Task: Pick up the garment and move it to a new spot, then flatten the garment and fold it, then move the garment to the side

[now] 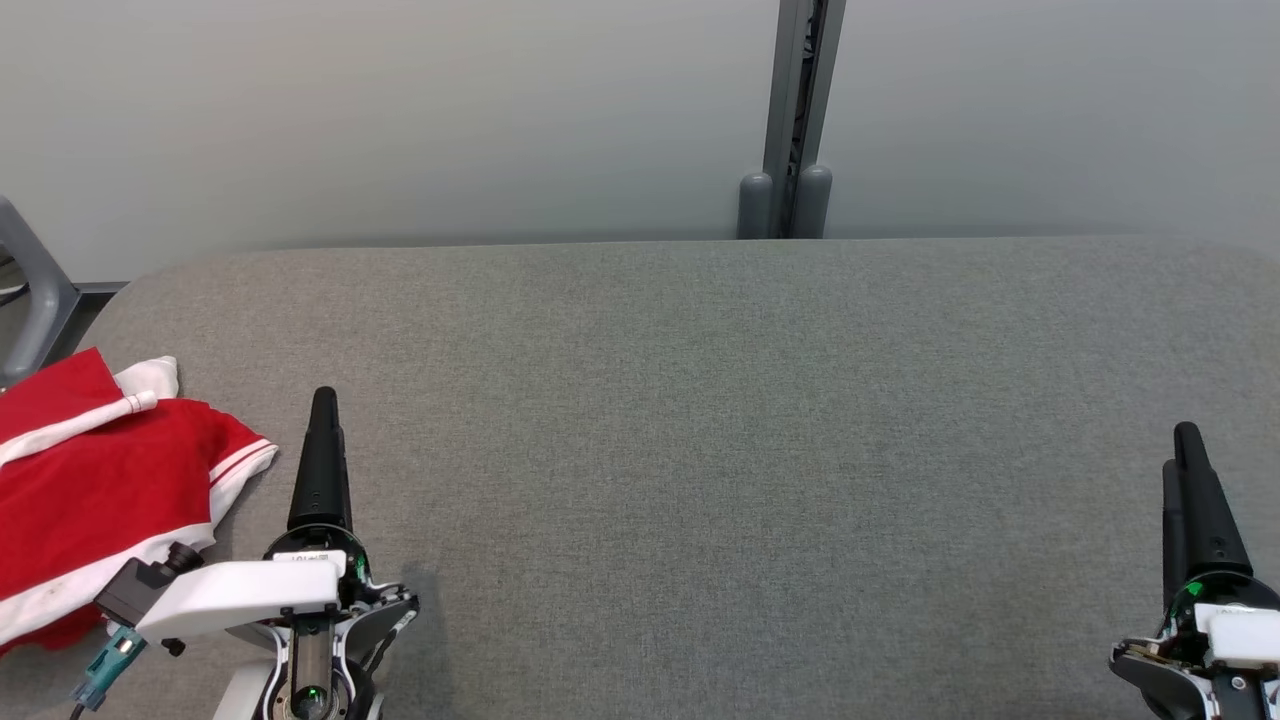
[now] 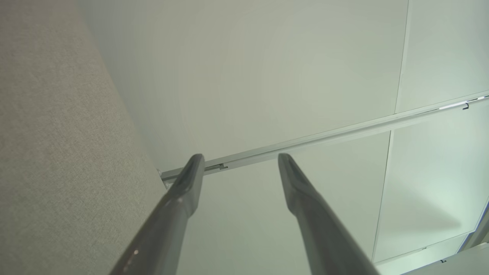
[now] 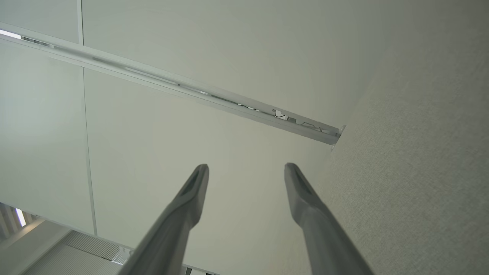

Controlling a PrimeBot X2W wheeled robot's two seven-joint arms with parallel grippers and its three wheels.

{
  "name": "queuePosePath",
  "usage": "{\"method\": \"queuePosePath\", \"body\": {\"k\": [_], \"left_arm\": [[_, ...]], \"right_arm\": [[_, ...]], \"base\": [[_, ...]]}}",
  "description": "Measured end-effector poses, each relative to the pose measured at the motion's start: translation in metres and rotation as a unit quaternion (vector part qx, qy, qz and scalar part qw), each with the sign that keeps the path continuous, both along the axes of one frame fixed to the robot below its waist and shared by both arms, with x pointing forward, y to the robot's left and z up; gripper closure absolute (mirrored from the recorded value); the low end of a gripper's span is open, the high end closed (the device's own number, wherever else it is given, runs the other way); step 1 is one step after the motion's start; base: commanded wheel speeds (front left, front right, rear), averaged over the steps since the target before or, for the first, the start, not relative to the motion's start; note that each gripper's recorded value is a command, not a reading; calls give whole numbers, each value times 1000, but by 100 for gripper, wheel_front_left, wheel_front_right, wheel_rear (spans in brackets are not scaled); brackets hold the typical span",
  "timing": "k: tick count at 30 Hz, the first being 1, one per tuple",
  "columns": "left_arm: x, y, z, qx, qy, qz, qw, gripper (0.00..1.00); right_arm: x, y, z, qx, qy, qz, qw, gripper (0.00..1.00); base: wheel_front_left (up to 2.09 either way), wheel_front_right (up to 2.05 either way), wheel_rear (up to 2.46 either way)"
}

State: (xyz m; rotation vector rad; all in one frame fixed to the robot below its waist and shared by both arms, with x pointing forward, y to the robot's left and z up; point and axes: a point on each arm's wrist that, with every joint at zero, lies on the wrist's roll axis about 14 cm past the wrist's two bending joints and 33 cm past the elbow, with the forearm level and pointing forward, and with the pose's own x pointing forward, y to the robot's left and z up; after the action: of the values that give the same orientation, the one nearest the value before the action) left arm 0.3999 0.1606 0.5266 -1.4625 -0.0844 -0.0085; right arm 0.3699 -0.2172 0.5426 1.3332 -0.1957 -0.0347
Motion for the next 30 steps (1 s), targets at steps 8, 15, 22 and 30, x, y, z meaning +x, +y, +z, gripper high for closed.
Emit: {"method": "queuePosePath", "body": {"k": [8,15,22,30], "left_arm": [[-2,15,9,48,-17,22,998,0],[-6,29,11,132,-25,38,990,0],[-11,37,18,198,-37,53,978,0],[-16,47,26,295,-48,68,952,0]], "right_arm": [[2,14,3,-59,-1,9,998,0],[4,29,7,-123,-5,21,992,0],[4,39,8,-176,-10,25,984,0],[4,49,10,-254,-16,28,967,0]], "base": [[0,0,0],[0,0,0],[0,0,0],[0,0,0]]}}
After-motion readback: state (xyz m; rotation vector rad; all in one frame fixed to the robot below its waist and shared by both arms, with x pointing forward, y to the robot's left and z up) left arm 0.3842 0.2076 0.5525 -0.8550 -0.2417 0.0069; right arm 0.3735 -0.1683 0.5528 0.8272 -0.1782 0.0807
